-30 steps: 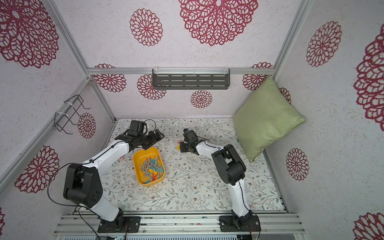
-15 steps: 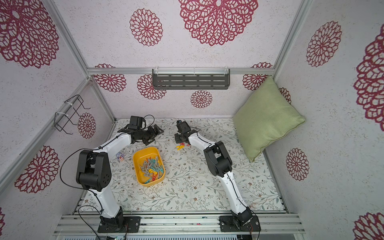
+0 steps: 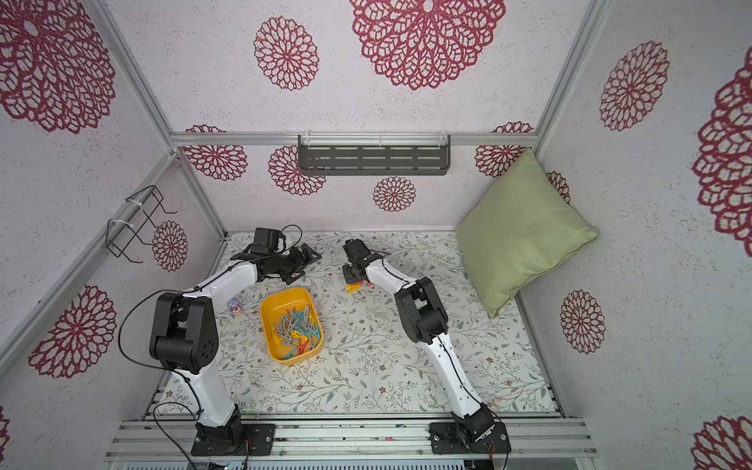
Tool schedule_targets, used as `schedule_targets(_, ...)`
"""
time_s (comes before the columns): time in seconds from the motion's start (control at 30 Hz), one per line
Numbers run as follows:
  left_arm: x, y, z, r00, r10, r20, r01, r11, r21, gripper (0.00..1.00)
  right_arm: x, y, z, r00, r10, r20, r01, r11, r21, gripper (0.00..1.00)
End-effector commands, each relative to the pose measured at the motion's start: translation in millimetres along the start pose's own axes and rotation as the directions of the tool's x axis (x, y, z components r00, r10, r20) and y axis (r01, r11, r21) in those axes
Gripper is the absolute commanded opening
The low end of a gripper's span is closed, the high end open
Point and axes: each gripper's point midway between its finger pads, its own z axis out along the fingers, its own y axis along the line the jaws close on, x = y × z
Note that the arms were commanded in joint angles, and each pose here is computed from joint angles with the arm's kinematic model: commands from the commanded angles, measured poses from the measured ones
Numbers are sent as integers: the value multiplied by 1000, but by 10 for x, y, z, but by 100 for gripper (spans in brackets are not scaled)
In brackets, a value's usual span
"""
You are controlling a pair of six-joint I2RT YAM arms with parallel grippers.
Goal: Put the clothespins into the storage box
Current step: Adjust the clothespin at the center of the board.
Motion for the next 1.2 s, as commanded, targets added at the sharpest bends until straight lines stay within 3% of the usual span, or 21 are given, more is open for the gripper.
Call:
schedule_targets(0.0,10,25,15,1000,-2,4,2,1000,13,97,66,28,-129,1000,-13,-11,13,1000,-20,36)
schedule_targets(0.33,115,6,-11,1000,0,3,0,1000,11,97,89,61,-323,999,46,11,-45,996,-74,43)
schedule_targets(0.6,162,-32,-91,1000,6,11,-6,1000,14,97,104,69,-480,997,73,24,-70,991,-115,44)
schedule_targets(0.87,231,-49,-128,1000,8,15,-9,1000,21,97,8,78,-910,991,72,110,-60,992,-114,52)
schedule_targets(1.17,332,-94,-256,999,20,30,-21,999,38,97,404,214,-1101,994,69,81,-62,994,-88,55)
